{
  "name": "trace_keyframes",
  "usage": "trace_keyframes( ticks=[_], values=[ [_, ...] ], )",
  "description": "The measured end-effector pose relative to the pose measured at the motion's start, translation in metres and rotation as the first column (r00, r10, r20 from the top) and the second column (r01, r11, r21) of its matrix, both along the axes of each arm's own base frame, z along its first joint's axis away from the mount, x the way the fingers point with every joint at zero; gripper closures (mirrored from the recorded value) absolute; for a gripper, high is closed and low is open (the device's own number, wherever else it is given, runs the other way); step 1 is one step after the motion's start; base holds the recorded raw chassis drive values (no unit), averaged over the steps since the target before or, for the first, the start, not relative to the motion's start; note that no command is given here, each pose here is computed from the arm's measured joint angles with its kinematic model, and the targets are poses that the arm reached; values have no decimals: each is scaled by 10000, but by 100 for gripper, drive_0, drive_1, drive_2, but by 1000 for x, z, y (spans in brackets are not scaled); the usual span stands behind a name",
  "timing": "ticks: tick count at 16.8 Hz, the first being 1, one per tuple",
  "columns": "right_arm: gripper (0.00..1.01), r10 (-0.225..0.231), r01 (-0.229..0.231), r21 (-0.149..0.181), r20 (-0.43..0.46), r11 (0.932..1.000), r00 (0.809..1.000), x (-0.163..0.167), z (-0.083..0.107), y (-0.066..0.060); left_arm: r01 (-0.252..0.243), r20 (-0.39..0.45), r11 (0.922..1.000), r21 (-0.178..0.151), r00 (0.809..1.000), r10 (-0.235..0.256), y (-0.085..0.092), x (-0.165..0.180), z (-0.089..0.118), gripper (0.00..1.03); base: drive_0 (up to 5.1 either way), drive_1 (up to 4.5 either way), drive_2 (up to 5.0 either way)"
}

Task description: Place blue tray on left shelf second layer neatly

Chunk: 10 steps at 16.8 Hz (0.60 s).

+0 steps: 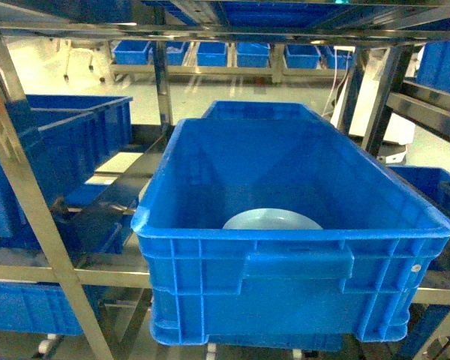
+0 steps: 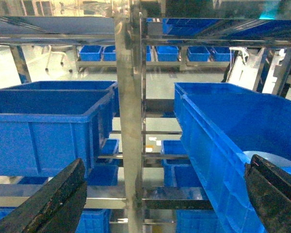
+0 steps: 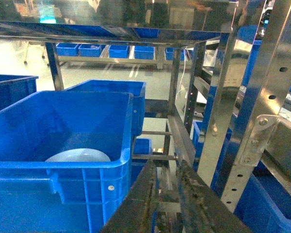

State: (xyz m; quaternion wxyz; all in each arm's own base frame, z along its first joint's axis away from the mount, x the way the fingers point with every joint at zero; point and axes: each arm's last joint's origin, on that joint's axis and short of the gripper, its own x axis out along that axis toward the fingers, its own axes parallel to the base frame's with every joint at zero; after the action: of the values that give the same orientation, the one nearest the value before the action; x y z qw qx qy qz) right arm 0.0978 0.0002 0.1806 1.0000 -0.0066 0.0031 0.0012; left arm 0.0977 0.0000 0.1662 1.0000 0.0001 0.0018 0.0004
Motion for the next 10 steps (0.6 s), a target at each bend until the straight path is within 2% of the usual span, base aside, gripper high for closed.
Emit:
trace_keyframes(
  ticks=[1, 2, 5, 7, 10],
  values=[
    [98, -27, 27, 19, 23, 10000, 10000, 0, -1, 0, 0, -8, 10000, 4, 10000, 0, 0, 0, 0, 5, 0, 0, 0],
    [99, -31, 31, 50, 53, 10000, 10000, 0, -2, 0, 4, -4, 10000, 4, 10000, -4, 0, 0, 0, 5, 0, 0, 0],
    [99, -23, 23, 53, 53, 10000, 10000, 0, -5, 0, 0, -4, 10000, 4, 10000, 0, 0, 0, 0, 5, 0, 0, 0],
    [99, -65, 65, 80, 34, 9999, 10000, -1, -13, 0, -23, -8, 10000, 4, 10000, 23, 0, 0, 0, 5, 0, 0, 0],
    [99, -23, 22, 92, 110, 10000, 9999, -1, -13, 0, -11, -8, 10000, 0, 10000, 11, 0, 0, 0, 5, 0, 0, 0]
  ],
)
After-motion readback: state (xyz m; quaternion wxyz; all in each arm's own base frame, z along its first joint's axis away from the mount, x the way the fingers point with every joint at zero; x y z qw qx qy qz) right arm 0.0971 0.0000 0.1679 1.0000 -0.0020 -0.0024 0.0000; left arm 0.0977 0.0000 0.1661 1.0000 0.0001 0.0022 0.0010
